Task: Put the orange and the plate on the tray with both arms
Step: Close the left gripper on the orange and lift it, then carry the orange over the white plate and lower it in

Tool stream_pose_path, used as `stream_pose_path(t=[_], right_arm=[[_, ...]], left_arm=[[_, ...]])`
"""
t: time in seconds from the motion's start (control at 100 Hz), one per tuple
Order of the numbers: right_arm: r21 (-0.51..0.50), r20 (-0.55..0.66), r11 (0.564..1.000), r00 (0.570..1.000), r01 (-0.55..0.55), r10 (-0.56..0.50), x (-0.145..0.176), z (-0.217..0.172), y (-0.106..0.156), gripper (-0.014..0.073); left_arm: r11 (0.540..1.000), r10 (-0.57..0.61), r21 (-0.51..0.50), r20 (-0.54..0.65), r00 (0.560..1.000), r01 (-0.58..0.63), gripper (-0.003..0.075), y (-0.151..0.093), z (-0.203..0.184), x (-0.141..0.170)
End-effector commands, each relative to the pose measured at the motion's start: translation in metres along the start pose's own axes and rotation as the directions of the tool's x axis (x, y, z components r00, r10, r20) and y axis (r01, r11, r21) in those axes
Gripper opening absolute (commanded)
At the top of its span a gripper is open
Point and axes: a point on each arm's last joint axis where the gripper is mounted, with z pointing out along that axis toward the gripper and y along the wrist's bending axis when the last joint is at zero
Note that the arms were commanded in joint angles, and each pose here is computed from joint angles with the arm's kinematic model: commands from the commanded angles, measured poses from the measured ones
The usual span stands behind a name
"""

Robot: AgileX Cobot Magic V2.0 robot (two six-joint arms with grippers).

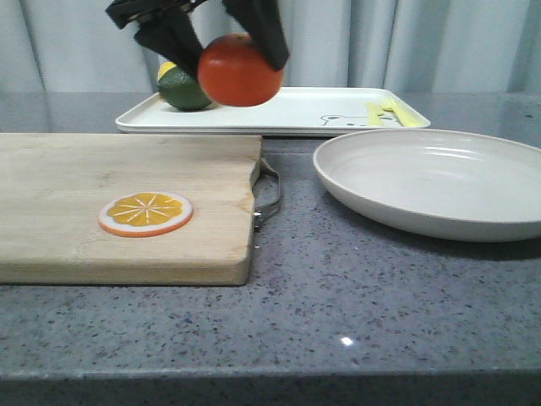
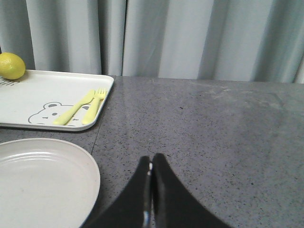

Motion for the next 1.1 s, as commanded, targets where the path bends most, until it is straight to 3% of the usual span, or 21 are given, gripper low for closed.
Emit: stream_pose_path(t=[0.0,0.37,0.68,0.93,1.09], right_arm=[[0.008,0.087,1.0,0.996,0.009,-0.01,-0.016,0.001,0.0,-0.0057],[0.008,0.078,1.0,0.997,0.009,-0.01,-0.015,0.001,0.0,-0.0057],[0.008,0.073,1.0,0.997,0.009,-0.01,-0.015,0.001,0.0,-0.0057],[0.008,0.073,1.0,0.997,0.009,-0.01,-0.015,0.001,0.0,-0.0057],[0.008,0.073,1.0,0.997,0.009,-0.01,-0.015,0.001,0.0,-0.0057]], left_arm=[[0.995,0.023,0.092,0.102,0.995,-0.032,0.0355,-0.031,-0.023,-0.011],[0.968,0.112,0.214,0.086,0.99,-0.128,0.0355,-0.099,0.024,-0.009],[0.966,0.098,0.238,0.036,0.994,-0.104,0.0355,-0.106,0.058,0.0],[0.968,0.11,0.222,0.029,0.994,-0.113,0.0356,-0.104,0.063,0.001],[0.971,0.13,0.203,-0.001,0.991,-0.127,0.0447,-0.102,0.068,0.004]])
